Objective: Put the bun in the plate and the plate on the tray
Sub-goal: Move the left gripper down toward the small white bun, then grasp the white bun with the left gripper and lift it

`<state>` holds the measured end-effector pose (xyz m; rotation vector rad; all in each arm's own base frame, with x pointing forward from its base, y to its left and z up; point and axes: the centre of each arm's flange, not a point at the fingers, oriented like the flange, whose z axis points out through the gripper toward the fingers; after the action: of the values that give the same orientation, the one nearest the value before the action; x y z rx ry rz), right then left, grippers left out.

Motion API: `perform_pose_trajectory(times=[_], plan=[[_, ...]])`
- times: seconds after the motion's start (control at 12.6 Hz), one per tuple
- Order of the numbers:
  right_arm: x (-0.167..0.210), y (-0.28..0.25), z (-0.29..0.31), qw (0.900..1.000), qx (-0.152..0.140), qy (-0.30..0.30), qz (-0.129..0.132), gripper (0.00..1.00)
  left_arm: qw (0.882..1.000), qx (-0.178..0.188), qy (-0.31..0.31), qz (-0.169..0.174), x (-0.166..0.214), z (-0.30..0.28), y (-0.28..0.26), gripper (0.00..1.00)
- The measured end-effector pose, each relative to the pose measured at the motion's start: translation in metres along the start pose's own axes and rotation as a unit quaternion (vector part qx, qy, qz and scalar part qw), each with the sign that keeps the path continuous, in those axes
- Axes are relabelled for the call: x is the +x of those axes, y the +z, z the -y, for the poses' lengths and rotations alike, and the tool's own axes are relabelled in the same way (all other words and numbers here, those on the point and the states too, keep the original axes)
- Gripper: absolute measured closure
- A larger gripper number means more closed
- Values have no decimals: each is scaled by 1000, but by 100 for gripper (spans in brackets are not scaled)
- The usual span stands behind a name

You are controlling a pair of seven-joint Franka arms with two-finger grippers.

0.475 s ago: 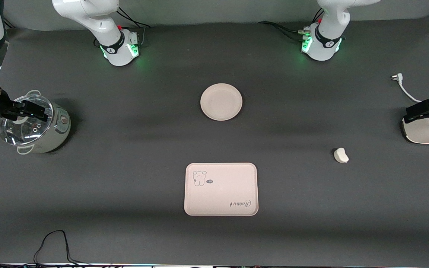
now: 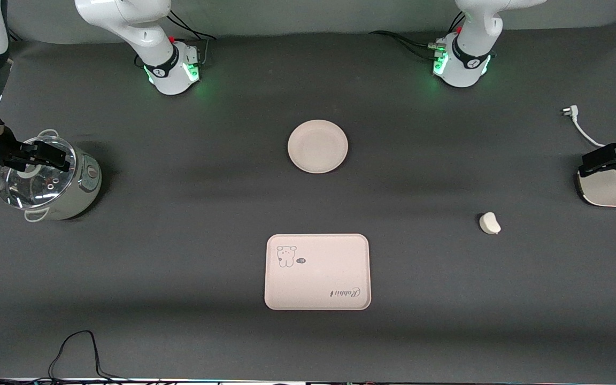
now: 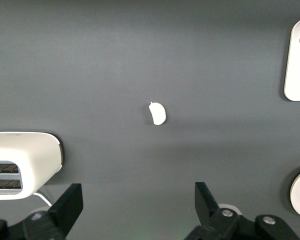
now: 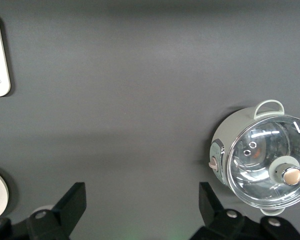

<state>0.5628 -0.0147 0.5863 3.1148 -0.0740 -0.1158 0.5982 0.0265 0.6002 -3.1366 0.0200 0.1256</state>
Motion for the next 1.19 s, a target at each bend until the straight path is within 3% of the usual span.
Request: perform_pose_trajectory(times=[0.16, 0.47, 0.79, 1.11, 1.19], plan=[[0, 1, 0, 1000, 0, 0, 1, 0, 1000, 0, 0, 10, 14, -1, 45, 0], [0, 2, 0, 1000, 0, 0, 2, 0, 1000, -1, -15, 9, 39, -12, 220, 0], [0, 3, 0, 1000, 0, 0, 3, 0, 999, -3, -26, -28, 24, -26, 347, 0], [0, 3, 0, 1000, 0, 0, 3, 0, 999, -6, -44, -26, 8, -24, 420, 1], [0, 4, 0, 1000, 0, 0, 4, 0, 999, -6, -48, -23, 7, -24, 424, 6]])
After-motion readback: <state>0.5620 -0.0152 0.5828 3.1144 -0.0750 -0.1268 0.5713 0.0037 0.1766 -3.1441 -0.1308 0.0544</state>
